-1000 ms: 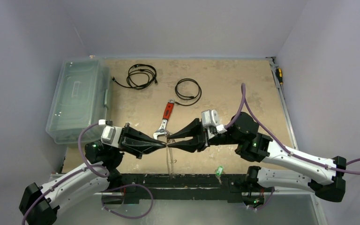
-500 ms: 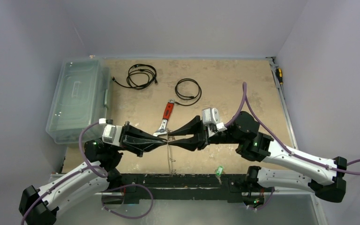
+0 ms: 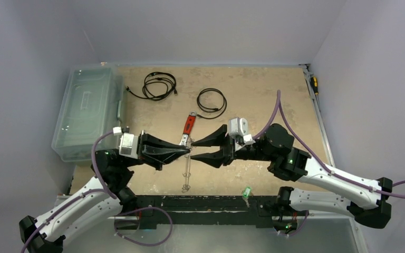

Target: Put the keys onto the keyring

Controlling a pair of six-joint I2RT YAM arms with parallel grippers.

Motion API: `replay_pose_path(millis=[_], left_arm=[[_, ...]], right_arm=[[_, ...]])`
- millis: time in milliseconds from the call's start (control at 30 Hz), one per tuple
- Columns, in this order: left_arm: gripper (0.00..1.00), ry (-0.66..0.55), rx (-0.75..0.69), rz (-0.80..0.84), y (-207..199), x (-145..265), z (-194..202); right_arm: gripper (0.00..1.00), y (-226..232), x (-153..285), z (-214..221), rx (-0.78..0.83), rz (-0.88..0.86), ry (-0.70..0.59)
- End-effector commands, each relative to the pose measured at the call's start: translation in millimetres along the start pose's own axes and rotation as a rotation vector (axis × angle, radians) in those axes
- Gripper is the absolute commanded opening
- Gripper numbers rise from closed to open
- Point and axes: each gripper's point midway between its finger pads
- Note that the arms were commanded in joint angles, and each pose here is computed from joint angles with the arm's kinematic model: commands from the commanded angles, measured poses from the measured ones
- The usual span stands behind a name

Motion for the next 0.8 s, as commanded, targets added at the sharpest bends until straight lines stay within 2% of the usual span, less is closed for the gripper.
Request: replay_pose_path(millis=[0,467,633,767], left_arm=[[0.0,0.061,0.03,-0.17,39.4,0.6,18.5],[0.0,0.085,0.038,-0.126,30.1,0.3,21.1],[0.0,0.095,0.059,-0.104,26.8,-0.4,25.4],[0.0,0.093,0.059,-0.09,23.8,-0.5,24.7]], right_arm=[[0.43,13.2,-4.1,-4.4,-0.007,-0.065,-0.003],[0.3,5.6,-9.4,-7.4,0.005,-0.04,0.007],[0.18,-1.1,-9.2,-9.9,0.036,-0.016,0.025],[0.18,-4.7,-5.7,-14.3,0.046,0.006,0.027]])
Point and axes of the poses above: each gripper's point midway between its finger pads, its own x axis back along the fingers, its own y axis along the line the jaws close on, z = x × y, and after that the axes turned 10 degrees about x, right-handed
